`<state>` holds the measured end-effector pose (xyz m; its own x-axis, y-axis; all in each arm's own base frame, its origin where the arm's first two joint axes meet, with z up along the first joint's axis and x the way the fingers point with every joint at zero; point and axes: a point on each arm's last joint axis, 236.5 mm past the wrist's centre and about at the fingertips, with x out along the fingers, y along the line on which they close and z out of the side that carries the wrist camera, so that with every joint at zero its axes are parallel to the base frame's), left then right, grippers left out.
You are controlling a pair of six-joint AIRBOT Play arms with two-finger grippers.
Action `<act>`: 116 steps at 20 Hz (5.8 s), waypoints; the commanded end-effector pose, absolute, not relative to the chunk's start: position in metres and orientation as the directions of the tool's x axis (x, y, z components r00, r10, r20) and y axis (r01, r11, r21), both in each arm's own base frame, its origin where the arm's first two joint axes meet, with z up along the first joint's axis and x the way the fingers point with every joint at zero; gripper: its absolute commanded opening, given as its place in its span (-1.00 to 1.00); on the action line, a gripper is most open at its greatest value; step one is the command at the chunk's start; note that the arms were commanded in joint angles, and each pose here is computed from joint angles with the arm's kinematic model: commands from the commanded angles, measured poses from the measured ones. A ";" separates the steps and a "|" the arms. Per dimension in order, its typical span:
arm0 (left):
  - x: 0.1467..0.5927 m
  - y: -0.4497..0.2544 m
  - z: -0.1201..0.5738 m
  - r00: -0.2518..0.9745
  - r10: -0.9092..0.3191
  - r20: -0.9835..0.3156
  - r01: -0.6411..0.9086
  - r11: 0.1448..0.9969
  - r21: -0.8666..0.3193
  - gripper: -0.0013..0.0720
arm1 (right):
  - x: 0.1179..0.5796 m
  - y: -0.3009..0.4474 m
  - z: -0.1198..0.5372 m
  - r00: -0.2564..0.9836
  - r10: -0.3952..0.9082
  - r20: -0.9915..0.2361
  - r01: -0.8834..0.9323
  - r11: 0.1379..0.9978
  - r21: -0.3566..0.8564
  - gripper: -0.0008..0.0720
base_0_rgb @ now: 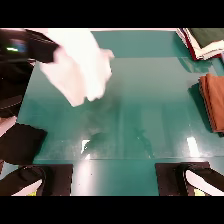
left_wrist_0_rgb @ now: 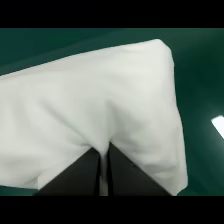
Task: Fold the shirts.
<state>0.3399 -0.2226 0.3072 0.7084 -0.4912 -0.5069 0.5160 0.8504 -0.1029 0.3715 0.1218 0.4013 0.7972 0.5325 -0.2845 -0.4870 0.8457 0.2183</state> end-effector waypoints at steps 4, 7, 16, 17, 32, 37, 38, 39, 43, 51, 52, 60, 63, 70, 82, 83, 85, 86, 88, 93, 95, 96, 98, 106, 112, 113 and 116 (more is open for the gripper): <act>0.328 -0.381 0.157 0.393 -0.560 -0.729 0.719 0.681 -0.136 0.84 | 0.363 0.128 0.399 0.748 0.559 -0.358 -0.523 0.828 0.201 -0.92; 0.371 -0.344 0.151 0.449 -0.508 -0.735 0.626 0.766 -0.147 0.84 | 0.359 0.128 0.389 0.740 0.557 -0.378 -0.517 0.829 0.212 -0.92; 0.390 -0.243 0.023 0.229 -0.476 -0.849 0.279 0.868 -0.412 0.84 | 0.363 0.122 0.351 0.751 0.533 -0.389 -0.458 0.845 0.275 -0.93; 0.377 -0.254 0.003 0.183 -0.494 -0.850 0.277 0.855 -0.438 0.84 | 0.364 0.121 0.346 0.754 0.530 -0.388 -0.450 0.847 0.283 -0.92; 0.382 -0.257 -0.026 0.122 -0.492 -0.862 0.296 0.847 -0.442 -0.89 | 0.320 0.059 0.118 0.370 0.484 -0.793 -0.092 0.868 0.487 -0.42; 0.395 -0.243 -0.020 0.164 -0.492 -0.855 0.269 0.856 -0.441 -0.89 | 0.265 0.075 -0.021 0.190 0.542 -0.819 0.163 0.805 0.571 0.39; 0.395 -0.243 -0.020 0.164 -0.492 -0.855 0.269 0.856 -0.441 -0.89 | 0.259 0.092 -0.036 0.175 0.571 -0.802 0.172 0.784 0.596 0.39; 0.396 -0.243 -0.020 0.170 -0.492 -0.854 0.269 0.857 -0.440 -0.89 | 0.257 0.110 -0.045 0.162 0.606 -0.779 0.170 0.761 0.627 0.39; 0.393 -0.242 -0.020 0.156 -0.491 -0.857 0.270 0.856 -0.441 -0.89 | 0.262 0.172 -0.077 0.091 0.653 -0.752 0.127 0.741 0.659 0.39; 0.395 -0.226 -0.020 0.180 -0.429 -0.885 0.295 0.882 -0.368 -0.89 | 0.318 0.195 -0.060 0.138 0.637 -0.758 -0.006 0.766 0.643 -0.93; 0.399 -0.218 -0.010 0.217 -0.401 -0.890 0.314 0.892 -0.325 -0.89 | 0.330 0.182 -0.040 0.188 0.619 -0.762 -0.050 0.781 0.622 -0.93; 0.412 -0.118 0.264 0.782 -0.305 -0.543 0.286 0.950 -0.123 -0.89 | 0.357 0.058 0.235 0.708 0.426 -0.563 -0.248 0.897 0.367 -0.93; 0.358 -0.106 0.377 0.895 -0.321 -0.309 0.310 0.947 -0.088 -0.89 | 0.325 0.044 0.319 0.827 0.353 -0.436 -0.262 0.930 0.256 -0.93; 0.259 -0.093 0.490 0.933 -0.360 -0.013 0.358 0.931 -0.066 -0.89 | 0.284 0.034 0.397 0.905 0.270 -0.328 -0.234 0.961 0.147 -0.93; 0.300 -0.113 0.454 0.900 -0.403 -0.166 0.395 0.915 -0.080 -0.89 | 0.351 0.096 0.321 0.717 0.459 -0.525 -0.409 0.887 0.216 -0.93; 0.288 -0.111 0.470 0.904 -0.406 -0.135 0.400 0.914 -0.068 -0.89 | 0.343 0.094 0.328 0.729 0.453 -0.513 -0.408 0.890 0.206 -0.93; 0.260 -0.107 0.505 0.909 -0.412 -0.059 0.410 0.911 -0.044 -0.89 | 0.322 0.085 0.342 0.756 0.429 -0.494 -0.394 0.901 0.181 -0.93; 0.248 -0.104 0.521 0.910 -0.413 -0.016 0.413 0.910 -0.033 -0.89 | 0.310 0.081 0.348 0.769 0.415 -0.487 -0.383 0.908 0.168 -0.93; 0.228 -0.102 0.545 0.907 -0.418 0.056 0.419 0.908 -0.020 -0.89 | 0.289 0.067 0.355 0.793 0.368 -0.485 -0.331 0.929 0.165 -0.93; 0.244 -0.122 0.529 0.874 -0.486 0.006 0.485 0.872 -0.065 -0.89 | 0.281 0.029 0.335 0.777 0.270 -0.569 -0.178 0.961 0.212 -0.93; 0.289 -0.131 0.480 0.865 -0.482 -0.135 0.473 0.876 -0.094 -0.89 | 0.299 0.015 0.309 0.722 0.256 -0.643 -0.117 0.961 0.251 -0.93; 0.313 -0.137 0.448 0.848 -0.482 -0.221 0.470 0.876 -0.108 -0.89 | 0.309 0.008 0.290 0.676 0.249 -0.694 -0.088 0.962 0.259 -0.93; 0.364 -0.150 0.371 0.779 -0.474 -0.411 0.451 0.879 -0.157 -0.89 | 0.335 -0.002 0.236 0.541 0.224 -0.810 -0.032 0.969 0.247 -0.93; 0.517 -0.174 0.126 0.564 -0.402 -0.721 0.332 0.910 -0.247 -0.89 | 0.398 -0.009 0.035 0.130 0.215 -0.968 0.126 0.965 0.231 -0.93; 0.533 -0.164 0.124 0.593 -0.372 -0.714 0.315 0.923 -0.220 -0.70 | 0.452 -0.019 0.066 0.283 0.195 -0.939 0.108 0.966 0.233 -0.47; 0.530 -0.156 0.131 0.591 -0.365 -0.719 0.306 0.926 -0.219 0.31 | 0.456 -0.024 0.076 0.307 0.188 -0.933 0.111 0.967 0.232 0.11; 0.509 -0.110 0.154 0.571 -0.325 -0.754 0.225 0.945 -0.237 0.53 | 0.440 -0.036 0.100 0.290 0.185 -0.939 0.102 0.970 0.222 0.14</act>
